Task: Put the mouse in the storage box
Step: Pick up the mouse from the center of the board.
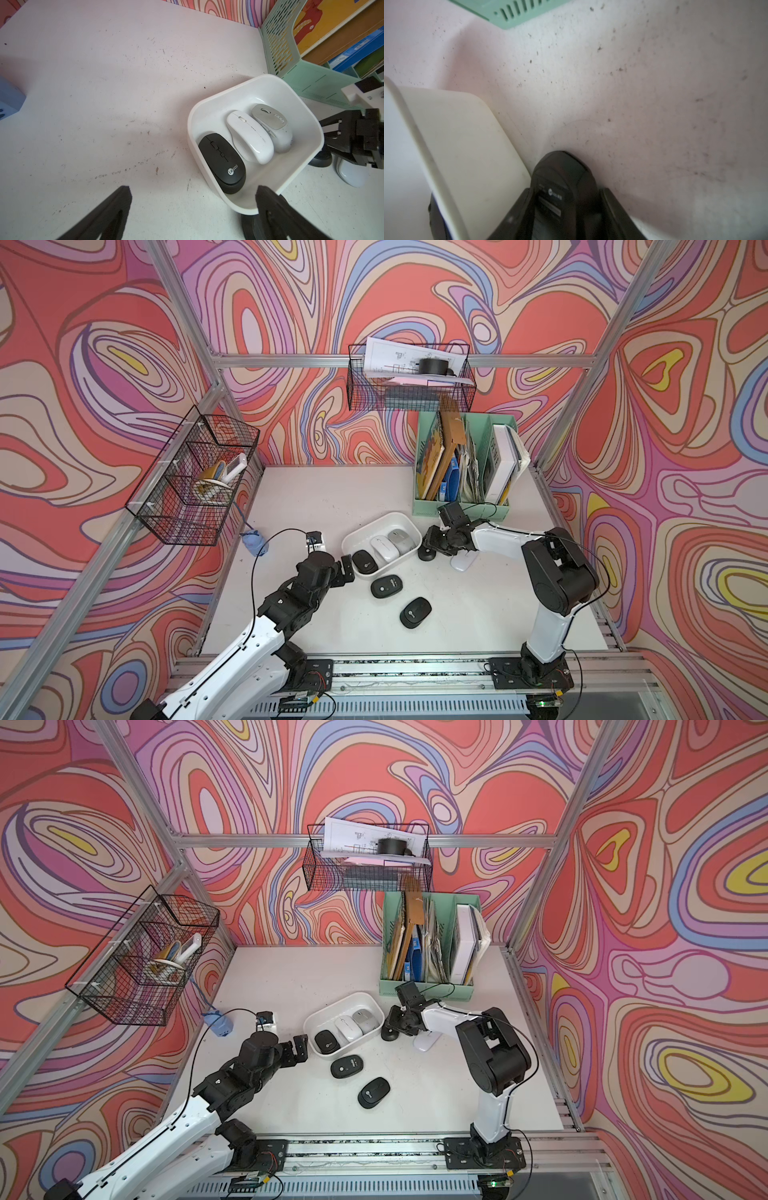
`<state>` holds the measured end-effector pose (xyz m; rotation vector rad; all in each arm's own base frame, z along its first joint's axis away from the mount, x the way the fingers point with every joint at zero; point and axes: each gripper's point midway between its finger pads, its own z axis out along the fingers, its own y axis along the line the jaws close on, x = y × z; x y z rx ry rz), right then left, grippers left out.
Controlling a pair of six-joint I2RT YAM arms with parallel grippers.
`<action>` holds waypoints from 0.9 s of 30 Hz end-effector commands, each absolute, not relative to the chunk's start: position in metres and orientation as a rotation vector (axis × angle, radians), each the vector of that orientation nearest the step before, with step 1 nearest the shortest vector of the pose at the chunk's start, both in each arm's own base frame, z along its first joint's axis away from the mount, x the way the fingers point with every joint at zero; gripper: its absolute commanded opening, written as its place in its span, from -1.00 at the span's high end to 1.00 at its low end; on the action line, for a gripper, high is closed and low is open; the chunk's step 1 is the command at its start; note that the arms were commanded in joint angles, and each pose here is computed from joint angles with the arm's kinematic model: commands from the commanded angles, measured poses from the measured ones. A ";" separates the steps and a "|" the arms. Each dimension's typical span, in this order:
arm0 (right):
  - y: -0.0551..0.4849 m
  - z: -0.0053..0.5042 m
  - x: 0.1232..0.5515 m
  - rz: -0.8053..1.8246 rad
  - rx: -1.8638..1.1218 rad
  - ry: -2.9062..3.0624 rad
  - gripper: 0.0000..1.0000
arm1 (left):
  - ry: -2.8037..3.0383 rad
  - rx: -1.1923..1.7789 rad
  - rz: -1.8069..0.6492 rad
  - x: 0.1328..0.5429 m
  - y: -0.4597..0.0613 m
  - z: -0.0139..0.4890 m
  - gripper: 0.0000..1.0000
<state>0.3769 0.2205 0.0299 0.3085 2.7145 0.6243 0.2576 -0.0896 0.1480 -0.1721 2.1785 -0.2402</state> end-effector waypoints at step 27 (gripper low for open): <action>0.190 0.121 0.383 0.216 0.044 2.593 0.66 | 2.119 -0.265 -0.253 0.256 -0.079 0.161 -0.98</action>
